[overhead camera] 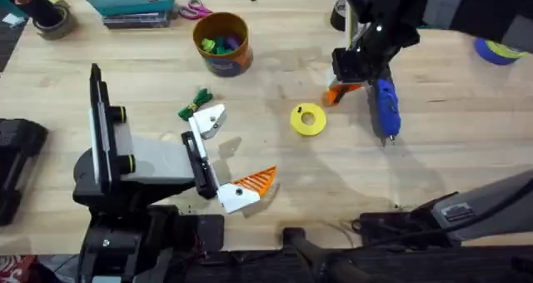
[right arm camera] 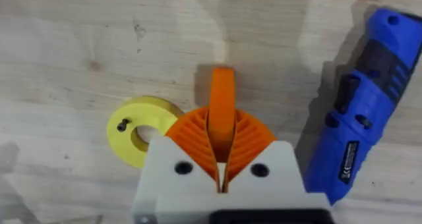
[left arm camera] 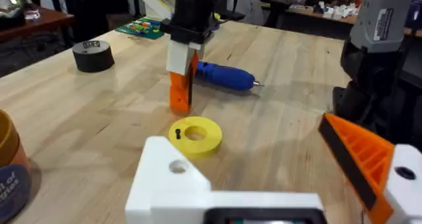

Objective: Pick up the gripper from the table and insert it into the empty holder that is missing its gripper. Then pick up a screw, insert it into the mounting hole, and use the screwdriver to tighten it. Finally, clean up the table by picking up the vegetable and placing it into the bucket.

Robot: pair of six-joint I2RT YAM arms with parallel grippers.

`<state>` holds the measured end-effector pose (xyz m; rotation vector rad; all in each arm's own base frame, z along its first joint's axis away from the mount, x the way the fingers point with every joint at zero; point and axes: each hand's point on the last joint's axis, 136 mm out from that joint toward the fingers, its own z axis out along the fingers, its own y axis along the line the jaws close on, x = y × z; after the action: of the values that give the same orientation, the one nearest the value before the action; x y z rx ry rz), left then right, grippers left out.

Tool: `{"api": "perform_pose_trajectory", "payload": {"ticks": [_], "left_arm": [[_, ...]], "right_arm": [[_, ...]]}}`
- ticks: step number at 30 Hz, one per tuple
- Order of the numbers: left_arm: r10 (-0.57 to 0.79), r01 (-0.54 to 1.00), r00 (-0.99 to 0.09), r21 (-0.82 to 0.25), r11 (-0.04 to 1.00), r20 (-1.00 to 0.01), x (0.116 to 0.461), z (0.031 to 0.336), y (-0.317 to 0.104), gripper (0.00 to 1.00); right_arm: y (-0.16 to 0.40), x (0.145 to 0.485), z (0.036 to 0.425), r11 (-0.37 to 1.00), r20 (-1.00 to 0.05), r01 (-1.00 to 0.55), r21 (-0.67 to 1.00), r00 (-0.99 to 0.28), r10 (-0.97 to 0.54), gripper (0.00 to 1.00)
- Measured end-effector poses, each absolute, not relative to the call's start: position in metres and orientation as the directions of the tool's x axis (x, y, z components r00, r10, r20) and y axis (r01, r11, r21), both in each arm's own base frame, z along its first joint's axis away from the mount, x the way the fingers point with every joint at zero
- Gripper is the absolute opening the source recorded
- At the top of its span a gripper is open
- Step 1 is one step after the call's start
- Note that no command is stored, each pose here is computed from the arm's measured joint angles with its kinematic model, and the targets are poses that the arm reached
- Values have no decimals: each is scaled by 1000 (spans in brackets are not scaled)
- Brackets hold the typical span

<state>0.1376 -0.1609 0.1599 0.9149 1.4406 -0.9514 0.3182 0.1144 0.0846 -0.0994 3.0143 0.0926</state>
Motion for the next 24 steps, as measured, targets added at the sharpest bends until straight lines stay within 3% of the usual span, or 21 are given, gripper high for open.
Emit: {"api": "perform_pose_trajectory", "payload": {"ticks": [1,3,18,24], "left_arm": [[23,926,-73,-59,373,-997,138,160,-161,985],[23,926,-73,-59,373,-997,138,160,-161,985],[23,926,-73,-59,373,-997,138,160,-161,986],[23,926,-73,-60,373,-997,138,160,-161,986]], "right_arm": [[115,318,85,996,-128,-68,55,-990,-60,29],[115,319,85,996,-129,-69,54,-990,-62,11],[111,309,86,997,-89,-67,39,-994,-63,9],[111,308,115,997,-83,-72,37,-994,-68,9]]}}
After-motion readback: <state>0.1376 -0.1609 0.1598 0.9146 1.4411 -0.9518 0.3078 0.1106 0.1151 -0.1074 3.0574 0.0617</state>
